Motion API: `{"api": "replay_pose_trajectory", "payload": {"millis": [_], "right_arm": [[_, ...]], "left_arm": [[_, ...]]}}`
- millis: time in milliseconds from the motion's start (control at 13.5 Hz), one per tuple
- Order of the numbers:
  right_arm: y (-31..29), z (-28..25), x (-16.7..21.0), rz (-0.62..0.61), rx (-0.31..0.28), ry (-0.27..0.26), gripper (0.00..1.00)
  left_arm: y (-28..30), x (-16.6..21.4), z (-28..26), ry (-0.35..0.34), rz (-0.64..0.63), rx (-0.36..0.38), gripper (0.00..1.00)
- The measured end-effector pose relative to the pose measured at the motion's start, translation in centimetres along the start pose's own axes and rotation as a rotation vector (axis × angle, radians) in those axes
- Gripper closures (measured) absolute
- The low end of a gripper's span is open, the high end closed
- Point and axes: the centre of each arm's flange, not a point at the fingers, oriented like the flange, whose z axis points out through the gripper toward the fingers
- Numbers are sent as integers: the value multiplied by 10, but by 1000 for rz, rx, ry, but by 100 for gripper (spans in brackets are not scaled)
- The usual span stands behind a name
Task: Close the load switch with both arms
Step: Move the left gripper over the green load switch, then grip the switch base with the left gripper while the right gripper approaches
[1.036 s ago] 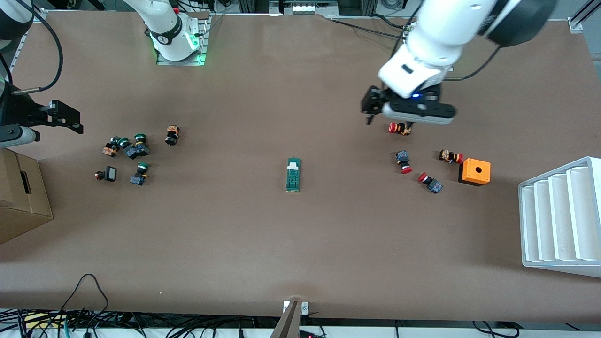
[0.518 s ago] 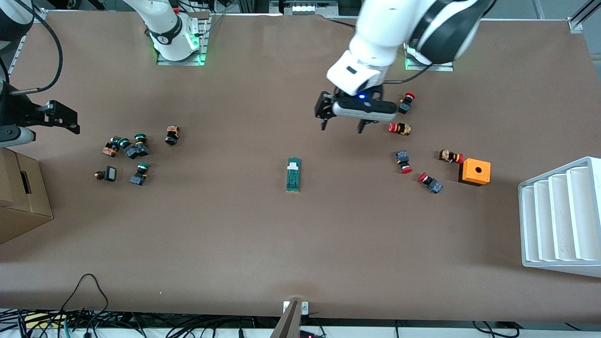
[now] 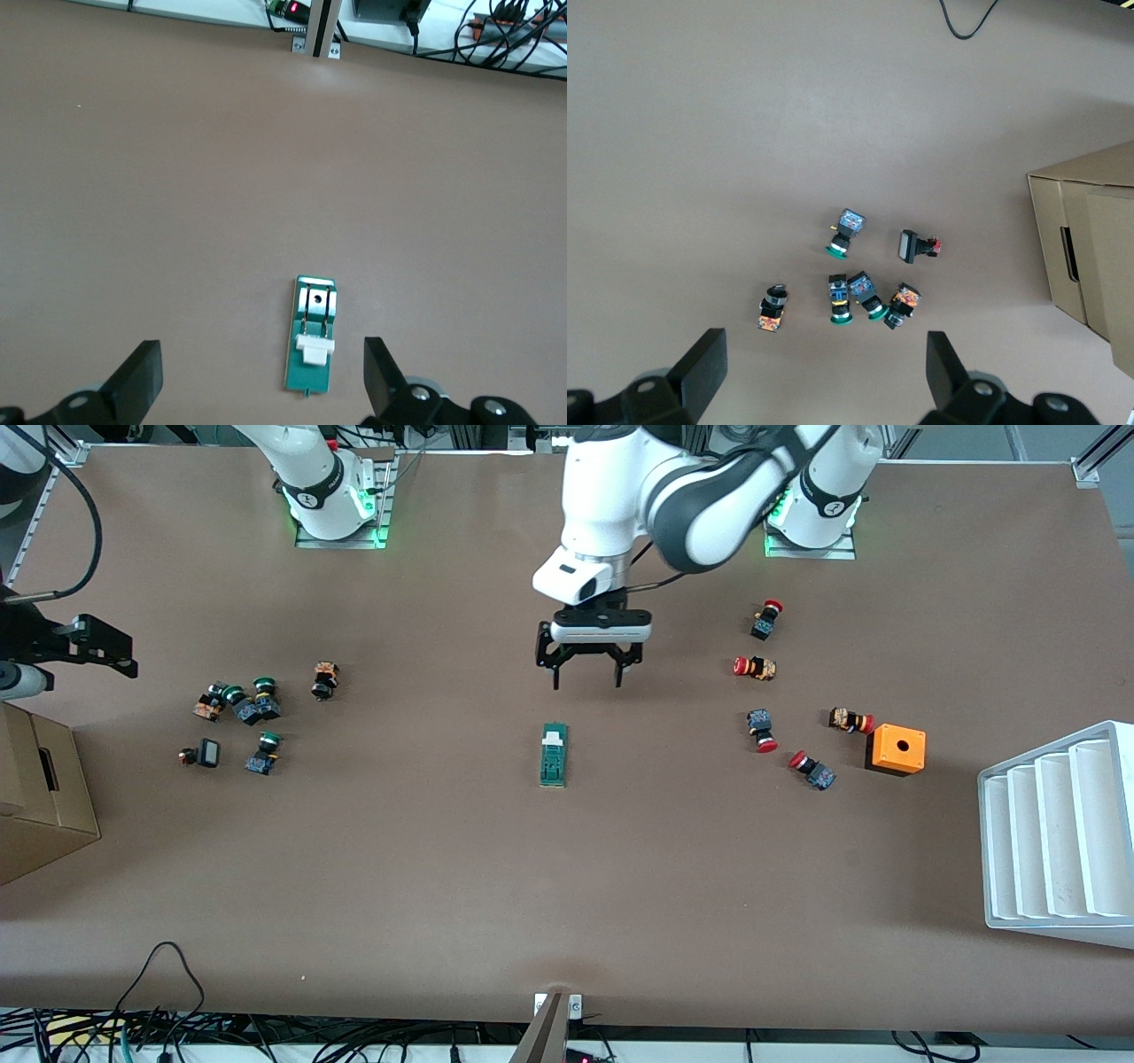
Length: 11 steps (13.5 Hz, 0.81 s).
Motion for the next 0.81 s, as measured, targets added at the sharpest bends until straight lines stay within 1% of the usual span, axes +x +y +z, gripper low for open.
{"api": "replay_pose_trajectory", "payload": {"millis": [74,518,740,814], "right_arm": [[2,1,0,0,0,-2,0],[3,22,9,-6,7,-35,0],[3,42,17,-7,13,-71,0],[4,49,19,-9,15,-83,0]], "left_arm": [[3,-12,11,24,-4,-4,0],[10,-73,75,174,-19,-100,0],[10,-108,103,189,15,-123,0],[9,-118,112,204,27,-121,0]]}}
